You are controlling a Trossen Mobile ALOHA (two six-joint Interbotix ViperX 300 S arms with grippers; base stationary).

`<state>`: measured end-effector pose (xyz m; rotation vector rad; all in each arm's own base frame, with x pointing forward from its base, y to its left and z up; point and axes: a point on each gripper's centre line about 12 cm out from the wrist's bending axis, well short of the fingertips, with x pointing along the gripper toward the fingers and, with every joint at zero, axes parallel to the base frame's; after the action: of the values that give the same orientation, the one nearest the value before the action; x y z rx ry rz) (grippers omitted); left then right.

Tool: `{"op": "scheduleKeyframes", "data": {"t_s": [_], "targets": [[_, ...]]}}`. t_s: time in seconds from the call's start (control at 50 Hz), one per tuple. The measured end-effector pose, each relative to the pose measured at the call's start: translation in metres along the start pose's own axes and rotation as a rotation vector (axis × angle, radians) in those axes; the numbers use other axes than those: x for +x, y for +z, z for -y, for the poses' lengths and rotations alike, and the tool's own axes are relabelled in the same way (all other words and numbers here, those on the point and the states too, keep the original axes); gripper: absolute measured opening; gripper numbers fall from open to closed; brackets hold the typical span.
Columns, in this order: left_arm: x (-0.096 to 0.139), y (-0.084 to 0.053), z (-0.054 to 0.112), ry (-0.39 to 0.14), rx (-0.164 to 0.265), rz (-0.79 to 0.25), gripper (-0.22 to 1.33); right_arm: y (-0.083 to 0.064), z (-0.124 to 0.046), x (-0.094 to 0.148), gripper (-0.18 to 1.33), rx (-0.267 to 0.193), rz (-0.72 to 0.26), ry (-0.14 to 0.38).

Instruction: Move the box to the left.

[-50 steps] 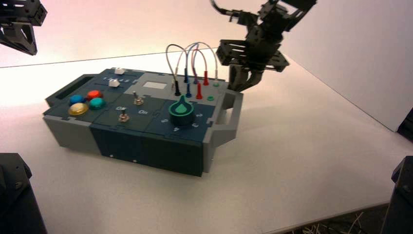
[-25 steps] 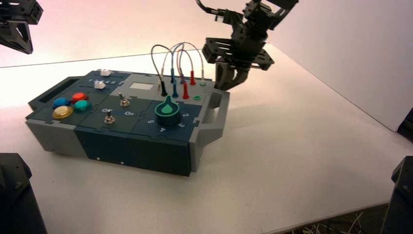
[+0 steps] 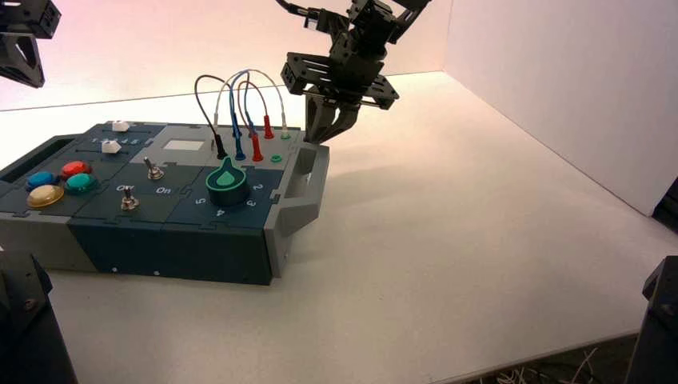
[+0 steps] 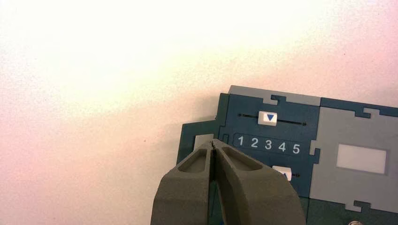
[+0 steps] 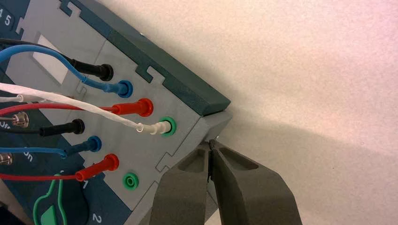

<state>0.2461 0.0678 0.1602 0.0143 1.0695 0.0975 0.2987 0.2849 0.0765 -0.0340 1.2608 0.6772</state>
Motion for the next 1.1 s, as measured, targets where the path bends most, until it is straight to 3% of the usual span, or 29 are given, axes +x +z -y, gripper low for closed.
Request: {"op": "scheduleKeyframes", "data": {"t_s": [0.26,0.66,1.1], "targets": [[-0.001,0.000,-0.002,0.005,-0.008,0.004,-0.17,0.006,-0.004,0.001,-0.14,-0.008,-0.008,0.013],[-0.003,0.000,-0.006,0.012,-0.022,0.010,-0.17,0.033,-0.037,0.021,-0.15,-0.078,-0.033,0.075],[-0.003,0.000,-0.006,0.013,-0.023,0.010,-0.17,0.040,-0.046,0.027,-0.14,-0.098,-0.044,0.096]]}}
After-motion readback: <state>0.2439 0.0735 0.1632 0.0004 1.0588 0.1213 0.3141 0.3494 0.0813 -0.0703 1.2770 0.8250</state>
